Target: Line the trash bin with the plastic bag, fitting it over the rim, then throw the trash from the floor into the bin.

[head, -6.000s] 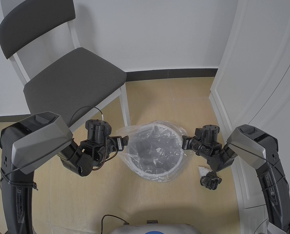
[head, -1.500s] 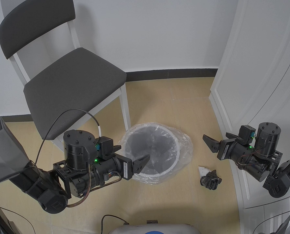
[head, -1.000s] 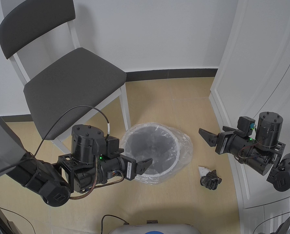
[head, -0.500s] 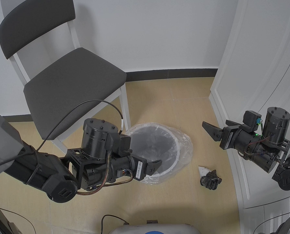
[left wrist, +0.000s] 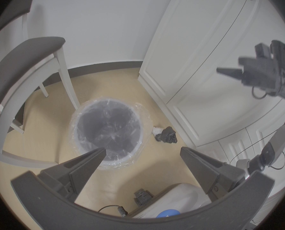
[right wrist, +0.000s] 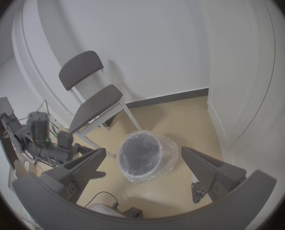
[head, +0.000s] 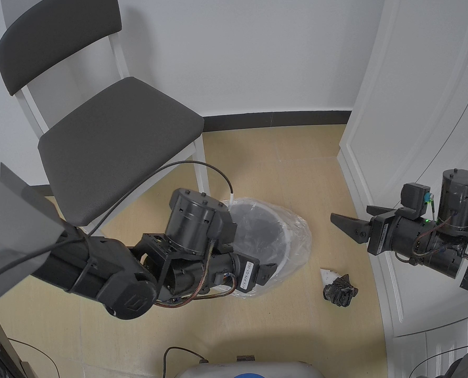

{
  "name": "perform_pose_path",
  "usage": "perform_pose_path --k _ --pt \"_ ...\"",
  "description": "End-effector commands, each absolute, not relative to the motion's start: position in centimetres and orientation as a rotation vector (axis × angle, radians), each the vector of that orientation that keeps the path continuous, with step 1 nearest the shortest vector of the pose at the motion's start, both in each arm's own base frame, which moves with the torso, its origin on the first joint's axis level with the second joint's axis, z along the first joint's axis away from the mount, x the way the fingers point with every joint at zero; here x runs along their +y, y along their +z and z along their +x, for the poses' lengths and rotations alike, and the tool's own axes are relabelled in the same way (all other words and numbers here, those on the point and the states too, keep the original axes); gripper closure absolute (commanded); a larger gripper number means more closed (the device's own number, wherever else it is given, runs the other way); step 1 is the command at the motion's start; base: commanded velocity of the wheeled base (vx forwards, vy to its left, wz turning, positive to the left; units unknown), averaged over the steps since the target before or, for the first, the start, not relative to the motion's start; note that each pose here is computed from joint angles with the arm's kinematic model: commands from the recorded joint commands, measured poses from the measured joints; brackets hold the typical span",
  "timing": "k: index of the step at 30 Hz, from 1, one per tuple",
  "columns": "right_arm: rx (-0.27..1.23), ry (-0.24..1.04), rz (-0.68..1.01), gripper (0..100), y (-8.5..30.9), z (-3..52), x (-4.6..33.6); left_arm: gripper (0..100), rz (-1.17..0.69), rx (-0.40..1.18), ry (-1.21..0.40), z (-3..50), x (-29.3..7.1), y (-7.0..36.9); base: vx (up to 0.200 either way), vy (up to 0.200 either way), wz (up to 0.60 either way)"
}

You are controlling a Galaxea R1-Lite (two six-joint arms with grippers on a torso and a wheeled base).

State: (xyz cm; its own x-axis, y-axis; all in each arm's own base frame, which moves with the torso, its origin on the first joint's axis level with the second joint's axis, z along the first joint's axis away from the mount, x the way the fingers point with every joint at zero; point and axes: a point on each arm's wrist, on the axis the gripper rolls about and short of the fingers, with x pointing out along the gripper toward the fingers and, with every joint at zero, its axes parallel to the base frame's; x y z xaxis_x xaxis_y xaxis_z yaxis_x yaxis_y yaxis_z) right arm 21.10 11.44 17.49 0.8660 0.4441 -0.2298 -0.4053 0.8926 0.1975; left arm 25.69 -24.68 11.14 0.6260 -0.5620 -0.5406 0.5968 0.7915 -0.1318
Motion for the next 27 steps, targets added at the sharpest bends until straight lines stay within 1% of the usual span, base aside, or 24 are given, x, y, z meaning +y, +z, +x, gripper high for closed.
perform_pose_path --k 1,4,12,16,21,27 --pt "0.217 0.46 0.158 0 19.1 20.5 11.1 0 0.093 0.654 -0.668 26.2 -25.9 9.5 0.0 0.0 0.0" --pt "0.22 0.46 0.14 0 18.9 20.4 11.1 0 0.099 0.654 -0.667 26.4 -26.2 10.0 0.0 0.0 0.0" --pt "0.196 0.455 0.128 0 19.4 20.1 10.7 0 0.125 0.716 -0.648 27.2 -26.4 11.2 0.0 0.0 0.0" --pt "0.187 0.445 0.129 0 19.5 20.1 10.3 0 0.124 0.716 -0.641 28.0 -26.8 10.9 0.0 0.0 0.0" --pt "0.183 0.443 0.132 0 19.7 20.2 10.1 0 0.131 0.732 -0.639 28.6 -27.4 9.9 0.0 0.0 0.0" --pt "0.199 0.449 0.136 0 19.3 20.8 9.5 0 0.165 0.8 -0.632 29.5 -28.7 5.8 0.0 0.0 0.0"
